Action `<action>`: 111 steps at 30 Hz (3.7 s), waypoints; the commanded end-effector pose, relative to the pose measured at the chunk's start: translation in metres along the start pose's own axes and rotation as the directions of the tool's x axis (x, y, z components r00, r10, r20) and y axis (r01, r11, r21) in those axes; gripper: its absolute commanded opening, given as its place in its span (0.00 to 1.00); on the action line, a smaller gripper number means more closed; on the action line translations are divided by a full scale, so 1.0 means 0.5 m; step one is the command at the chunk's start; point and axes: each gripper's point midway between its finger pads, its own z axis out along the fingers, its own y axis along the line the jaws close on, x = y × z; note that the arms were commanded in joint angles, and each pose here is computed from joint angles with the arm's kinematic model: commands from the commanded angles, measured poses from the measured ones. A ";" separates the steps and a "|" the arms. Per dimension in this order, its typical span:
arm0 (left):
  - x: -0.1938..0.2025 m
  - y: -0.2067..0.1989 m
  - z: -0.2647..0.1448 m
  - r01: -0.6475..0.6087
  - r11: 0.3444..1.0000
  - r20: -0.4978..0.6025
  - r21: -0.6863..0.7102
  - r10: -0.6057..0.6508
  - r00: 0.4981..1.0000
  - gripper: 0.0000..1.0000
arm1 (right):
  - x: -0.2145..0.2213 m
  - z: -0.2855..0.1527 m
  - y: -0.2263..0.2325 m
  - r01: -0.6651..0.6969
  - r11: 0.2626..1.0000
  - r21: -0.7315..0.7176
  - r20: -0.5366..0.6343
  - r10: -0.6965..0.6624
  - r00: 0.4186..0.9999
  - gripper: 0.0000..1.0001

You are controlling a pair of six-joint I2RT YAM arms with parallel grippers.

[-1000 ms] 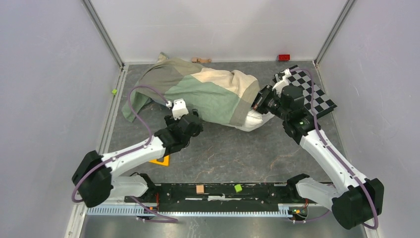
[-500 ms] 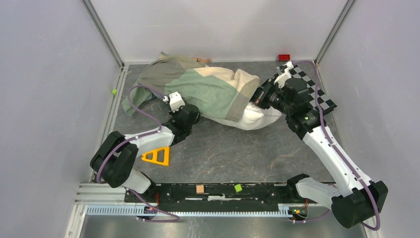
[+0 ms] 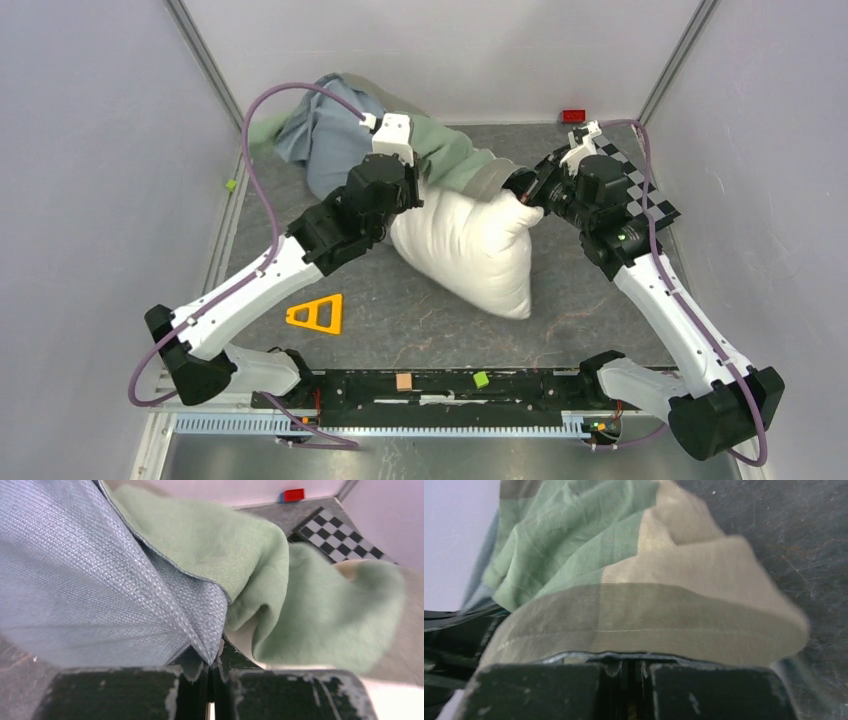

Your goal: Put the pillow into the pillowcase

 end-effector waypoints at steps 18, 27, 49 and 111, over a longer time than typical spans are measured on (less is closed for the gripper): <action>0.123 -0.077 0.130 0.183 0.979 -0.389 0.092 -0.134 0.911 0.02 | -0.153 -0.029 -0.133 0.385 0.852 0.354 0.086 -0.440 0.894 0.98; 0.096 -0.109 0.185 0.227 0.967 -0.408 0.119 -0.161 0.899 0.02 | -0.209 -0.087 -0.007 0.566 0.781 0.265 0.161 -0.615 0.772 0.98; -0.115 -0.259 0.003 0.356 0.846 -0.411 0.397 -0.183 0.893 0.03 | 0.099 0.139 -0.102 0.686 0.714 0.138 -0.137 -0.672 0.728 0.49; -0.004 -0.380 -0.042 0.225 0.837 -0.415 0.499 0.003 0.910 0.03 | 0.097 0.108 -0.191 0.111 0.971 0.213 0.096 -0.134 0.986 0.00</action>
